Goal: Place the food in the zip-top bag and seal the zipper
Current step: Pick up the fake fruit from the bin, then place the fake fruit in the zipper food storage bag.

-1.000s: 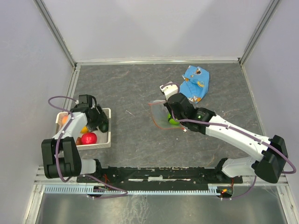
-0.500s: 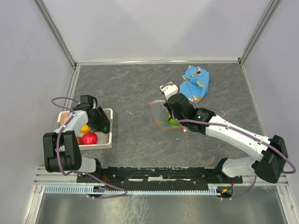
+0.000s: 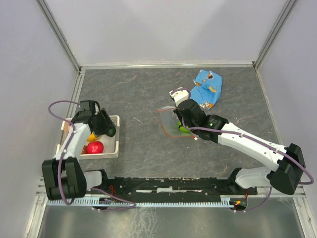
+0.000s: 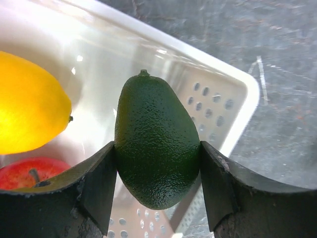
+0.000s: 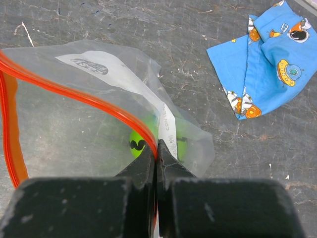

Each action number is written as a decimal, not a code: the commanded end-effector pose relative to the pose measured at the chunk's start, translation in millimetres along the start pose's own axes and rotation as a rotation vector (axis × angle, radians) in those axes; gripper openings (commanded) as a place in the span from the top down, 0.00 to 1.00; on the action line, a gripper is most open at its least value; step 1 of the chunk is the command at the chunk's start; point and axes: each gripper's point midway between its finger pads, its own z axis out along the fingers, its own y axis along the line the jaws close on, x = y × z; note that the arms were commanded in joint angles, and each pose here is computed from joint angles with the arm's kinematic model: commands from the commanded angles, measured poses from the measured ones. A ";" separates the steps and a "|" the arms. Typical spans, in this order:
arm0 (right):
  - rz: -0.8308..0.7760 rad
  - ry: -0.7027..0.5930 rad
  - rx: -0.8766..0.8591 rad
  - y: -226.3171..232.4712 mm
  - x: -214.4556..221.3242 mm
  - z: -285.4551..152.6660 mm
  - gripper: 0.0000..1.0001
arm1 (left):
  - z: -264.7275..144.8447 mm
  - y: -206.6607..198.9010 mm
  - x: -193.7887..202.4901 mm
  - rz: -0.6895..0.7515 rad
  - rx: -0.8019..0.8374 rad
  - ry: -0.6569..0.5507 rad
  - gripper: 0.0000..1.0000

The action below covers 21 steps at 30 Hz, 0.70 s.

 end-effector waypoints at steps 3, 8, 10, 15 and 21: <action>0.047 -0.049 0.019 -6.5 -17.0 -7.1 0.98 | -49.3 -28.7 -34.6 0.054 0.133 -0.219 0.55; 0.044 -0.031 0.032 -9.0 -14.7 -8.2 0.98 | -88.5 -59.1 -45.4 0.102 0.279 -0.334 0.55; 0.045 -0.028 0.032 -9.3 -16.8 -9.3 0.98 | -104.2 -74.4 -47.9 0.137 0.348 -0.385 0.56; 0.044 -0.021 0.022 -7.5 -21.8 -10.3 0.98 | -141.3 -114.2 -41.9 0.207 0.544 -0.502 0.57; 0.037 0.001 0.000 -2.8 -24.9 -10.3 0.98 | -174.5 -160.4 -16.6 0.252 0.787 -0.565 0.58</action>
